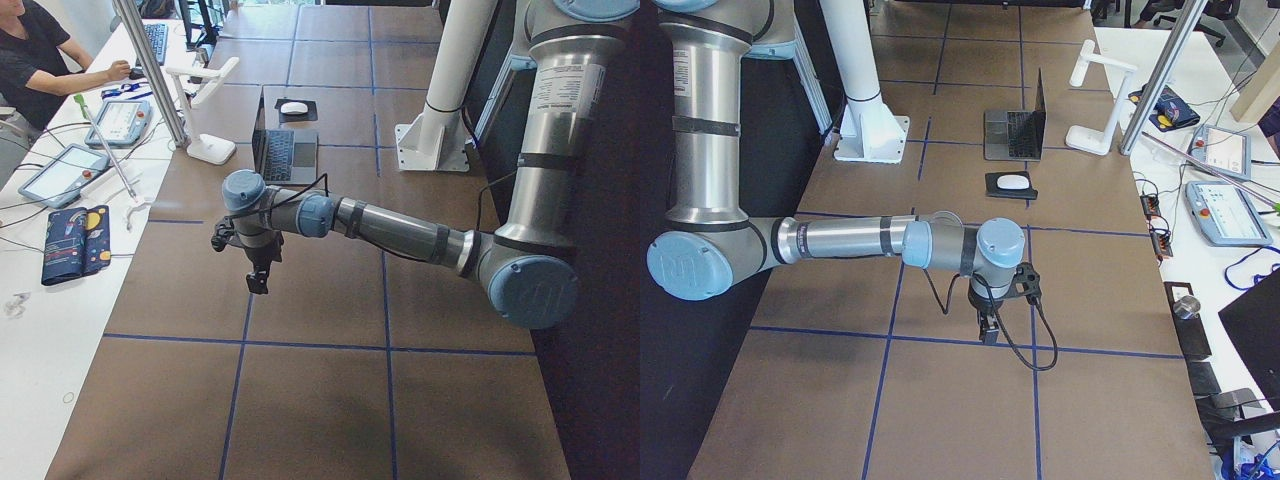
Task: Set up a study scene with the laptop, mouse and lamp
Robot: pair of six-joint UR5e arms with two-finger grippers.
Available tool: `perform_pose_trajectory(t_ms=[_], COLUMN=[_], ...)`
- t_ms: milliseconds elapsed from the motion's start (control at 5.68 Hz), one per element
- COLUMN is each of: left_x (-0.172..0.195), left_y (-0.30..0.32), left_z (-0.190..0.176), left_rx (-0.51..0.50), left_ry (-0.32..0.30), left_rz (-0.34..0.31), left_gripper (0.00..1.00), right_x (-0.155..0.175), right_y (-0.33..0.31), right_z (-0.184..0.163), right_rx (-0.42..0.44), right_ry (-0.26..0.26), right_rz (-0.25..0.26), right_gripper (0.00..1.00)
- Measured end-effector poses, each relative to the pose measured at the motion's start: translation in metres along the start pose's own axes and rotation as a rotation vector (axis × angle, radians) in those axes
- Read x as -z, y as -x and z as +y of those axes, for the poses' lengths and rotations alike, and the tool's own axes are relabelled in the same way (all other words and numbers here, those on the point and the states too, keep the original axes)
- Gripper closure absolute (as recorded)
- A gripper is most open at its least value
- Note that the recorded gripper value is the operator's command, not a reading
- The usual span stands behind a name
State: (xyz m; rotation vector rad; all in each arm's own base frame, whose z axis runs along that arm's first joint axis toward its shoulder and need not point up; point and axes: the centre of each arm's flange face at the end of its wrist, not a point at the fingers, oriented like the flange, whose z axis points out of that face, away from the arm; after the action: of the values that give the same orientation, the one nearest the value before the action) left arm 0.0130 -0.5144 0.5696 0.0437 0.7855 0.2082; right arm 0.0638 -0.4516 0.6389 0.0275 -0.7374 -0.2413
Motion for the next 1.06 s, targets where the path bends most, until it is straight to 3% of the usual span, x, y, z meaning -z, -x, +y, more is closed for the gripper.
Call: perform_pose_trajectory(t_ms=[352, 1057], left_x=[-0.013, -0.016], left_y=[0.034, 0.045], left_z=[0.044, 0.054], left_rx=[0.064, 0.092], left_ry=[0.030, 0.034], left_rz=[0.006, 0.006], left_gripper=[0.00, 0.00], right_x=[-0.012, 0.000], right_y=[-0.012, 0.000], right_z=[-0.003, -0.001], right_rx=[0.019, 0.045], right_ry=[-0.033, -0.067], right_rz=[-0.006, -0.004], right_gripper=[0.00, 0.00])
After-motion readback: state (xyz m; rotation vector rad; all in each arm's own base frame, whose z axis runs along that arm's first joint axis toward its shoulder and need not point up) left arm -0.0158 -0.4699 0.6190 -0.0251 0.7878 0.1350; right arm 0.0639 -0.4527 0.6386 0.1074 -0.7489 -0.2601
